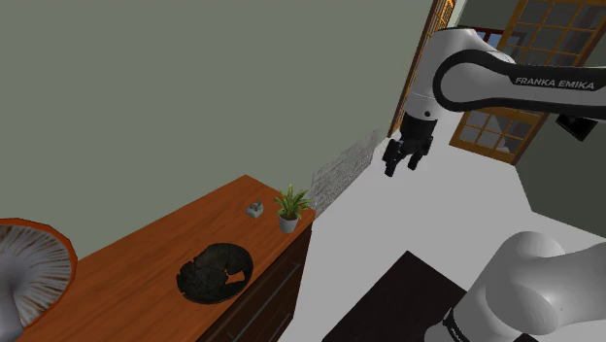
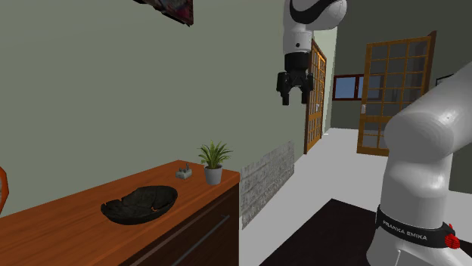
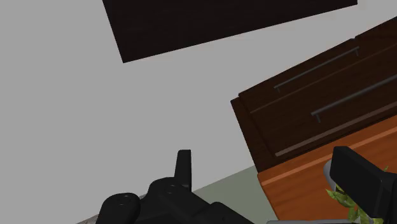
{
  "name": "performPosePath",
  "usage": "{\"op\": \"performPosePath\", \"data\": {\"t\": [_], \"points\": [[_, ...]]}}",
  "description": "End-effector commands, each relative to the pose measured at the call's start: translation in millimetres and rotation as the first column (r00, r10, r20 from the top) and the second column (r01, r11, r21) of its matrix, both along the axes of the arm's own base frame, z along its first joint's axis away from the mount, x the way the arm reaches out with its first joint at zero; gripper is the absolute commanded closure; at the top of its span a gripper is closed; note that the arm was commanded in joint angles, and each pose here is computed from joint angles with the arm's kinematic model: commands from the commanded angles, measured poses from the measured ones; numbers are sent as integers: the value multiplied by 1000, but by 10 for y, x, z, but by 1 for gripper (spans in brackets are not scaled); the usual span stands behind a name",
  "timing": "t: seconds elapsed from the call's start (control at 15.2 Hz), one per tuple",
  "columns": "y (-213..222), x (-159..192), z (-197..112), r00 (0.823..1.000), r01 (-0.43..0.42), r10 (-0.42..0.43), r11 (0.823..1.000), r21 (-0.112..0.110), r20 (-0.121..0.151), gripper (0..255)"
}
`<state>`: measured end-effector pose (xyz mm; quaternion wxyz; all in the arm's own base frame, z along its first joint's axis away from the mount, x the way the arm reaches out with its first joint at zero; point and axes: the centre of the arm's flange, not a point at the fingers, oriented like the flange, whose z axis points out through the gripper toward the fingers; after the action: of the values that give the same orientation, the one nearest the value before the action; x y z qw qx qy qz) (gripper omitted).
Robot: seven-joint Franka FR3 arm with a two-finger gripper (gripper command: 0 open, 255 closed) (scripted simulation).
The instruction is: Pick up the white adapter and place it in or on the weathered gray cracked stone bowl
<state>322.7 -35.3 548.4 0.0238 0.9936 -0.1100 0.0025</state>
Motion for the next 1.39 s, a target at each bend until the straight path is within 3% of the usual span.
{"op": "performPosePath", "data": {"t": [0.0,1.32], "points": [[0,0,0,1000,0,0,1000,0,0,0],[1218,1930,-1291,1000,-2,2,999,36,-8,0]]}}
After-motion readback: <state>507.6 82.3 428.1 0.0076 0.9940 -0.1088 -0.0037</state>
